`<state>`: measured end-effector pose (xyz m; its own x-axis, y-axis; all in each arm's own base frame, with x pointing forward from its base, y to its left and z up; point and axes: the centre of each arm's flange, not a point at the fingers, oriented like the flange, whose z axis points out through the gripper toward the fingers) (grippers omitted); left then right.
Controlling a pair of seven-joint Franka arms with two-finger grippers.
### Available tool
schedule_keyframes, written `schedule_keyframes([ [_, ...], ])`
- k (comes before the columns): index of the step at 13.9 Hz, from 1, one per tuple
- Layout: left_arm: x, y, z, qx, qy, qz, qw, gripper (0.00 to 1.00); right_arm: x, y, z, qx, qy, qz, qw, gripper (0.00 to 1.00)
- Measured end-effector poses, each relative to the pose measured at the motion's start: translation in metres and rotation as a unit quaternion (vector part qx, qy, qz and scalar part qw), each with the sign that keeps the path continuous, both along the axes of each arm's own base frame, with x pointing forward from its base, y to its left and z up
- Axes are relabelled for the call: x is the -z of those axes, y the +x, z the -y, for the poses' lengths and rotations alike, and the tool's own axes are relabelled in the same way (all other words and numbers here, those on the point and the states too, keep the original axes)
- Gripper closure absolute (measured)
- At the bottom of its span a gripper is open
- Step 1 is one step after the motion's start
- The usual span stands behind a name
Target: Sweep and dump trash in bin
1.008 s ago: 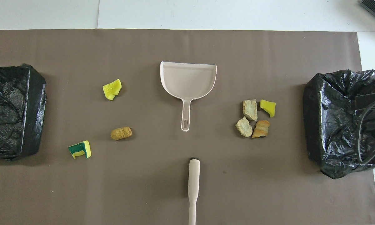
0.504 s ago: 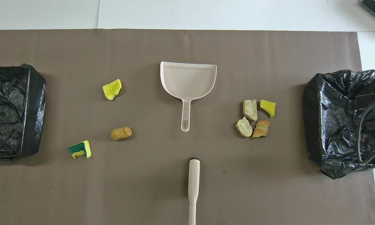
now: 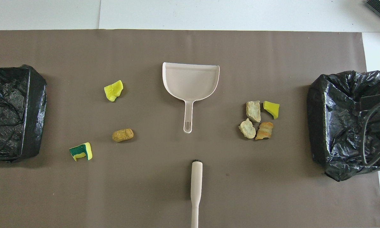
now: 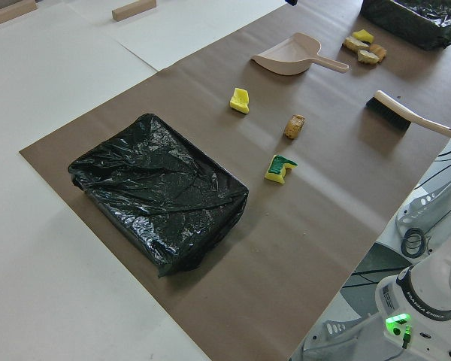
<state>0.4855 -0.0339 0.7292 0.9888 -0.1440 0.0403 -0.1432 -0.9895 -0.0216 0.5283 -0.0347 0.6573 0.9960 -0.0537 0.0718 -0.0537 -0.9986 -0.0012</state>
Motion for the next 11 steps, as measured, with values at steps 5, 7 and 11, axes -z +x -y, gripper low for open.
schedule_keyframes([
  [5, 0.005, -0.002, 0.027, 0.026, -0.01, -0.006, 1.0, 0.0, 0.0, 0.0, 0.0, 0.0, 0.0, 0.0, 1.0, 0.0],
  [7, 0.015, -0.006, 0.054, 0.052, -0.012, -0.018, 0.998, 0.0, 0.0, 0.0, 0.0, 0.0, 0.0, 0.0, 1.0, 0.0],
  [11, 0.048, -0.027, 0.123, 0.065, -0.008, -0.035, 0.997, 0.0, 0.0, 0.0, 0.0, 0.0, 0.0, 0.0, 1.0, 0.0],
])
